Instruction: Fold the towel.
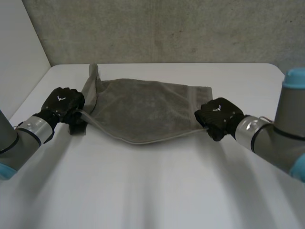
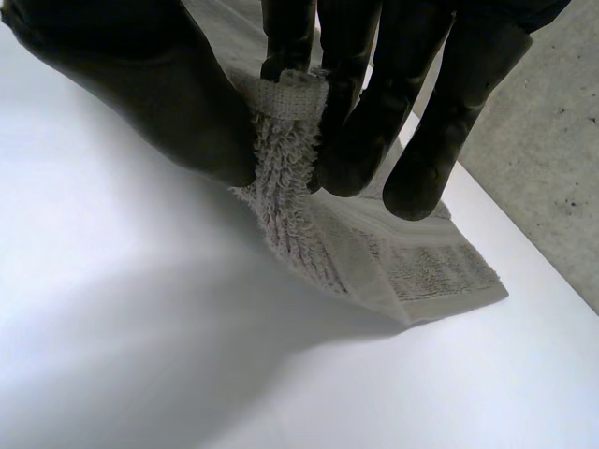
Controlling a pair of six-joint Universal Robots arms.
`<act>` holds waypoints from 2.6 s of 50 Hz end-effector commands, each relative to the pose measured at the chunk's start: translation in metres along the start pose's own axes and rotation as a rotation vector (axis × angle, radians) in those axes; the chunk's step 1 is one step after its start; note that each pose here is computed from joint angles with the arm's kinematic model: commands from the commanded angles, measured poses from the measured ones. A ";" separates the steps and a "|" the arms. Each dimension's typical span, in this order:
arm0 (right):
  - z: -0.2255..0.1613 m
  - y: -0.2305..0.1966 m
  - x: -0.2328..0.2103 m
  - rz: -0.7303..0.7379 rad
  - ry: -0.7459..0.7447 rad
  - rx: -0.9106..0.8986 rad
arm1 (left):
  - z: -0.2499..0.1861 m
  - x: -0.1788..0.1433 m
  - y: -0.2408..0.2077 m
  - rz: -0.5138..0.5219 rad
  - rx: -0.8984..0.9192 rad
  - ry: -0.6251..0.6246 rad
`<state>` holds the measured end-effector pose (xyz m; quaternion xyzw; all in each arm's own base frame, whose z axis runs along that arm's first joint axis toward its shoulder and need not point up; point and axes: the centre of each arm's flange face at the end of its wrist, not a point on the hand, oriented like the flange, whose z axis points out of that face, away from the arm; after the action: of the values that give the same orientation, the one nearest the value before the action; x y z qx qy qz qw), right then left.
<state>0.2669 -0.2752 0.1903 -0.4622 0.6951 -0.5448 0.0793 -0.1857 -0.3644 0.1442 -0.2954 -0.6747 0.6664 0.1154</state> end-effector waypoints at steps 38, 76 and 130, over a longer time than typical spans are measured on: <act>-0.046 0.042 0.047 0.311 0.365 0.095 | -0.006 0.012 0.040 -0.050 -0.157 -0.123; -0.089 0.010 0.044 0.141 0.266 -0.008 | -0.098 0.006 -0.083 0.013 0.006 -0.111; 0.109 0.022 0.088 -0.036 0.552 0.016 | 0.100 -0.041 0.014 0.070 0.063 0.071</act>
<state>0.2632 -0.4067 0.1734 -0.3044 0.6810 -0.6552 -0.1193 -0.1958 -0.4616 0.1361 -0.3307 -0.6514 0.6718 0.1222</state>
